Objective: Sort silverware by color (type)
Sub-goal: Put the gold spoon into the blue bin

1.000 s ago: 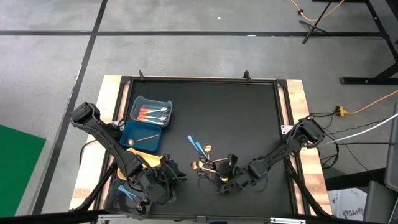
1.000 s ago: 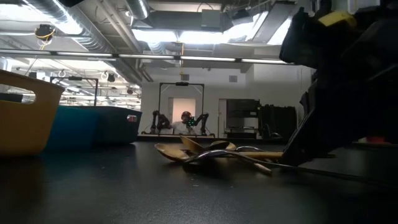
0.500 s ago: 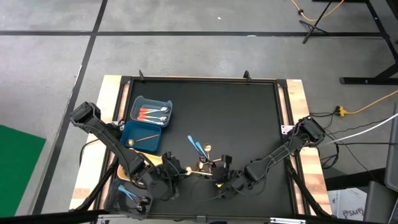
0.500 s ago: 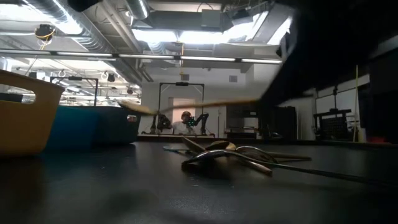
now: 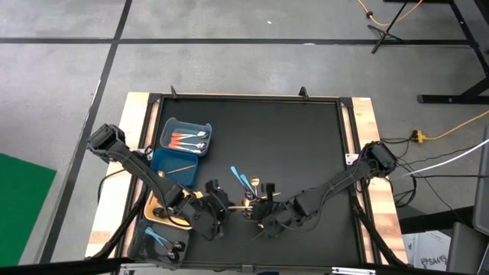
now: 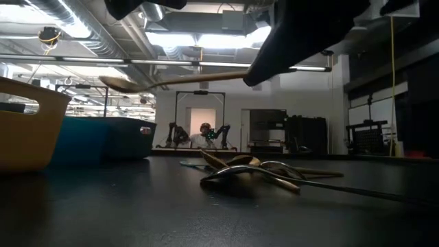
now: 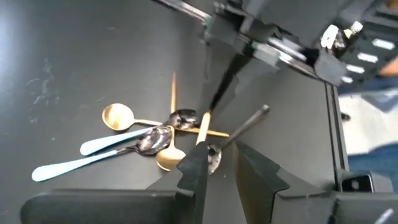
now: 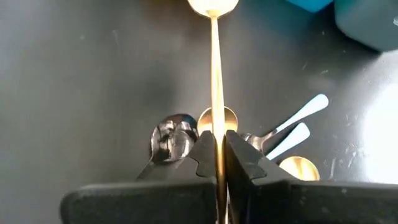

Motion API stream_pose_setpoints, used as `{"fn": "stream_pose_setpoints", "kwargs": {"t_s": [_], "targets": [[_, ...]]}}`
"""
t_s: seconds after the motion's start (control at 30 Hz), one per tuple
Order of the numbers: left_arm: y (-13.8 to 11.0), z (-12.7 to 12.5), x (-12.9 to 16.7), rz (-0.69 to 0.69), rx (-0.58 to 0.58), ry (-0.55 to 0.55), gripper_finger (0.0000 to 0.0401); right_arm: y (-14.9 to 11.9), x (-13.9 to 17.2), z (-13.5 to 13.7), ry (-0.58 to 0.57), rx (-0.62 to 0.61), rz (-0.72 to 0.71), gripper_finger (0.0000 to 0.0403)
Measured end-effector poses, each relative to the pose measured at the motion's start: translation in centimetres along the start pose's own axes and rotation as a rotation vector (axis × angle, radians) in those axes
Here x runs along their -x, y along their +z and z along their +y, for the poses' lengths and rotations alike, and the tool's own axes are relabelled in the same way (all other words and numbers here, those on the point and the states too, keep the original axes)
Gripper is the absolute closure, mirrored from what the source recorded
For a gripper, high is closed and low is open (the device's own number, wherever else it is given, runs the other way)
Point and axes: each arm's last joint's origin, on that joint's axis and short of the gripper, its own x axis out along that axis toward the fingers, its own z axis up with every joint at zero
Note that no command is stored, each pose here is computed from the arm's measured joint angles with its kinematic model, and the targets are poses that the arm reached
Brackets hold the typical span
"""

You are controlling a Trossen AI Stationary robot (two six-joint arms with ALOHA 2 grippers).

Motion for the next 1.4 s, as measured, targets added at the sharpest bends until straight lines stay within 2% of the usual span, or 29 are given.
{"fn": "stream_pose_setpoints", "kwargs": {"t_s": [0.37, 0.83, 1.13, 1.4], "targets": [[-0.2, -0.3, 0.1, 0.029, -0.166, -0.046, 0.0330, 0.3, 0.1, 0.1, 0.004, 0.078, -0.027, 0.0402], [-0.1, -0.2, 0.0, 0.040, -0.165, -0.058, 0.0330, 3.9, 1.9, 0.1, 0.004, 0.275, -0.154, 0.0402], [-0.2, -0.2, 0.0, 0.046, -0.141, -0.065, 0.0330, 4.7, 2.4, -0.1, -0.024, 0.341, -0.176, 0.0402], [-0.2, -0.2, 0.0, 0.060, -0.113, -0.081, 0.0330, 4.8, 2.5, -0.2, -0.051, 0.341, -0.180, 0.0402]]}}
